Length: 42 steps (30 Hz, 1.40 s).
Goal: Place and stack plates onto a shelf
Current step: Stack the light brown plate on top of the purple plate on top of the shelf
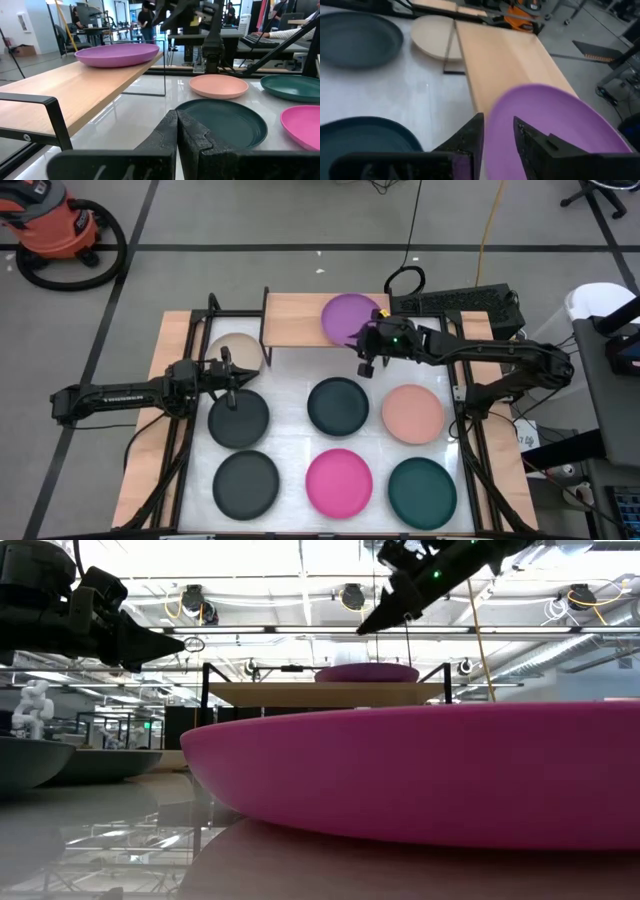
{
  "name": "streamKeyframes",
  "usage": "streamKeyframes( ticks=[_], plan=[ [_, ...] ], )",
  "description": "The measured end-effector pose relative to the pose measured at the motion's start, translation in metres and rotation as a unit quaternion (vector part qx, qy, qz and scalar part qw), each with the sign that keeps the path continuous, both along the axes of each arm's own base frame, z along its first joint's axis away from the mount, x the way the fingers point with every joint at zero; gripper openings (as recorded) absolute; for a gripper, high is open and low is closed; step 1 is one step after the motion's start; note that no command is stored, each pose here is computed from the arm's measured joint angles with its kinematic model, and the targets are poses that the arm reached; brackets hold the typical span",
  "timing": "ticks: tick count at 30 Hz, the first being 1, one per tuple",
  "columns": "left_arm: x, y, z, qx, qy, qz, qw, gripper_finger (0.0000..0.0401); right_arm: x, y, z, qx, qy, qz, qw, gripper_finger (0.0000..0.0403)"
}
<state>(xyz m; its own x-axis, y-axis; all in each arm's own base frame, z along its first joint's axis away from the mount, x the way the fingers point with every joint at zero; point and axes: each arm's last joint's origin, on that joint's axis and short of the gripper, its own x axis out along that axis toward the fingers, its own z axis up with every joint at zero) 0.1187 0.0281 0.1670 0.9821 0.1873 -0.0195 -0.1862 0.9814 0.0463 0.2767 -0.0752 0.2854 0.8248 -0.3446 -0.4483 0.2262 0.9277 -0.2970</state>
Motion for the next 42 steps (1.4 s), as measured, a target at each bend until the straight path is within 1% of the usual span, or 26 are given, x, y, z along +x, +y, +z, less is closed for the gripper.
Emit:
streamKeyframes(
  ticks=[7, 14, 17, 22, 26, 29, 32, 37, 40, 42],
  plan=[
    [0.000, 0.000, 0.000, 0.000, 0.000, 0.000, 1.000, 0.0006, 0.003, 0.031, 0.008, -0.006, -0.019, 0.056, 0.998, 0.0087],
    [0.000, 0.000, 0.000, 0.000, 0.000, 0.000, 1.000, 0.0006, 0.005, 0.065, 0.009, 0.012, -0.026, 0.107, 0.994, 0.0087],
    [0.000, 0.000, 0.000, 0.000, 0.000, 0.000, 1.000, 0.0006, 0.005, 0.078, 0.010, 0.012, -0.027, 0.131, 0.991, 0.0086],
    [0.000, 0.000, 0.000, 0.000, 0.000, 0.000, 1.000, 0.0006, 0.005, 0.092, 0.012, 0.008, -0.037, 0.154, 0.987, 0.0086],
    [0.000, 0.000, 0.000, 0.000, 0.000, 0.000, 1.000, 0.0006, 0.005, 0.103, 0.013, 0.015, -0.044, 0.170, 0.984, 0.0086],
    [0.000, 0.000, 0.000, 0.000, 0.000, 0.000, 1.000, 0.0006, 0.003, 0.111, 0.007, 0.019, -0.052, 0.182, 0.982, 0.0086],
    [0.000, 0.000, 0.000, 0.000, 0.000, 0.000, 1.000, 0.0006, 0.000, 0.118, -0.007, 0.014, -0.063, 0.182, 0.981, 0.0086],
    [0.000, 0.000, 0.000, 0.000, 0.000, 0.000, 1.000, 0.0006, -0.006, 0.122, -0.020, -0.022, -0.095, 0.159, 0.982, 0.0086],
    [0.000, 0.000, 0.000, -0.005, -0.001, 0.000, 1.000, 0.0006, -0.010, 0.121, -0.022, -0.015, -0.108, 0.143, 0.984, 0.0086],
    [0.000, 0.000, 0.000, -0.021, -0.005, 0.000, 1.000, 0.0006, -0.014, 0.122, -0.021, 0.000, -0.114, 0.141, 0.983, 0.0086]
  ],
)
